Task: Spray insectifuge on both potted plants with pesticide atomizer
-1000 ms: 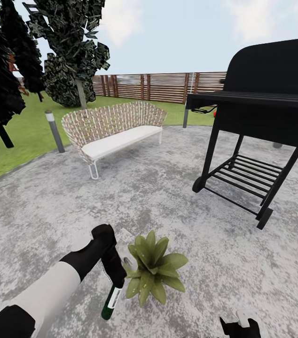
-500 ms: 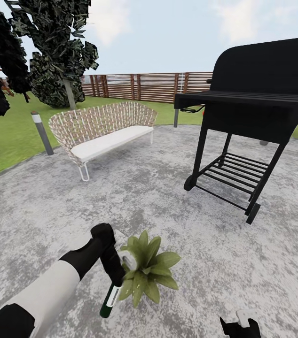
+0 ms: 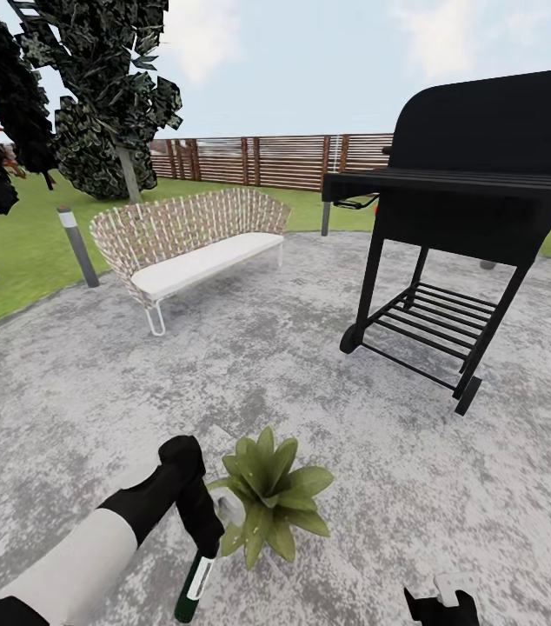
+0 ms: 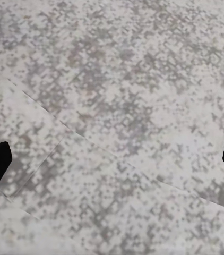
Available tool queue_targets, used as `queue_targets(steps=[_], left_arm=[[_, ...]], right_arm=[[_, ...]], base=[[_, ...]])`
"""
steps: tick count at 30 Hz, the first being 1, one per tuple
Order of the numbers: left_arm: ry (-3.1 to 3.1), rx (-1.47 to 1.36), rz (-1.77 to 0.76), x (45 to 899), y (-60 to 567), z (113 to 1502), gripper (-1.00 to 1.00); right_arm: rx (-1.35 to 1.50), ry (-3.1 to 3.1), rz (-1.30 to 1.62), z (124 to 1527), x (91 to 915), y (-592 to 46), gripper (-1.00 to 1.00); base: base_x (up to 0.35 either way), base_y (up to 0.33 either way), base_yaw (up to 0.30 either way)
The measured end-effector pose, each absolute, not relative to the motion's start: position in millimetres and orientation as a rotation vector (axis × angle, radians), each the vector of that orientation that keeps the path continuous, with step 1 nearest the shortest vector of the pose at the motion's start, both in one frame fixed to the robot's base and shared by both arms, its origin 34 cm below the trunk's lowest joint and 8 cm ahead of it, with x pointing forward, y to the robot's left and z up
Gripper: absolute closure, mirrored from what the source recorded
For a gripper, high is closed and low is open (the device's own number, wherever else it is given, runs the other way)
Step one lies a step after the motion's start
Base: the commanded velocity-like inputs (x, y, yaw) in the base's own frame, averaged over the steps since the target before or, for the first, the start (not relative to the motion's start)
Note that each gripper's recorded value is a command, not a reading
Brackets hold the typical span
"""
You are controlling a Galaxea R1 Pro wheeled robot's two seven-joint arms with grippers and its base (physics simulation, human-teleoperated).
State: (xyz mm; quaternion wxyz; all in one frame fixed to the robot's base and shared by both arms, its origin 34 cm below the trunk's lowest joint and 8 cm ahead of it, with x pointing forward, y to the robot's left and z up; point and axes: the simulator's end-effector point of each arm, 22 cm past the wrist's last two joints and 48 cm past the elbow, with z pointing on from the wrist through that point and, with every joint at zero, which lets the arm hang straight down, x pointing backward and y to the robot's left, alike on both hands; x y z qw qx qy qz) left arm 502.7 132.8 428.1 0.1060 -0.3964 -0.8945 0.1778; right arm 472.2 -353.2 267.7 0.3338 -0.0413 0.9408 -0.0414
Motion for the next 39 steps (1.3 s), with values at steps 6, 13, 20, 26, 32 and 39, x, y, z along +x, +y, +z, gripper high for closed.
queue_targets(steps=[6,13,20,26,32,39], left_arm=[[-2.621,-1.135,0.471,486.7,155.9,409.2,1.00],[-2.622,-1.134,0.457,481.4,156.0,403.2,1.00],[-2.639,-1.150,0.428,486.3,155.0,402.5,1.00],[-2.644,-1.150,0.427,488.2,153.3,403.8,1.00],[-2.647,-1.148,0.420,488.7,154.8,403.7,1.00],[-2.677,-1.126,0.364,495.2,167.6,398.8,1.00]], right_arm=[[-0.106,2.455,-0.109,267.9,472.5,-353.6,-1.00],[-0.107,2.456,-0.108,267.7,472.2,-353.3,-1.00],[-0.108,2.456,-0.108,267.7,472.3,-353.2,-1.00],[-0.108,2.456,-0.108,267.5,472.2,-353.2,-1.00],[-0.108,2.456,-0.108,267.6,472.2,-353.1,-1.00],[-0.107,2.456,-0.108,267.7,472.2,-353.2,-1.00]], base=[[0.000,0.000,-0.010],[0.000,0.000,-0.174],[-0.013,-0.189,-0.013],[-0.155,-0.178,0.000],[-0.021,-0.017,0.129],[-0.001,-0.001,0.098]])
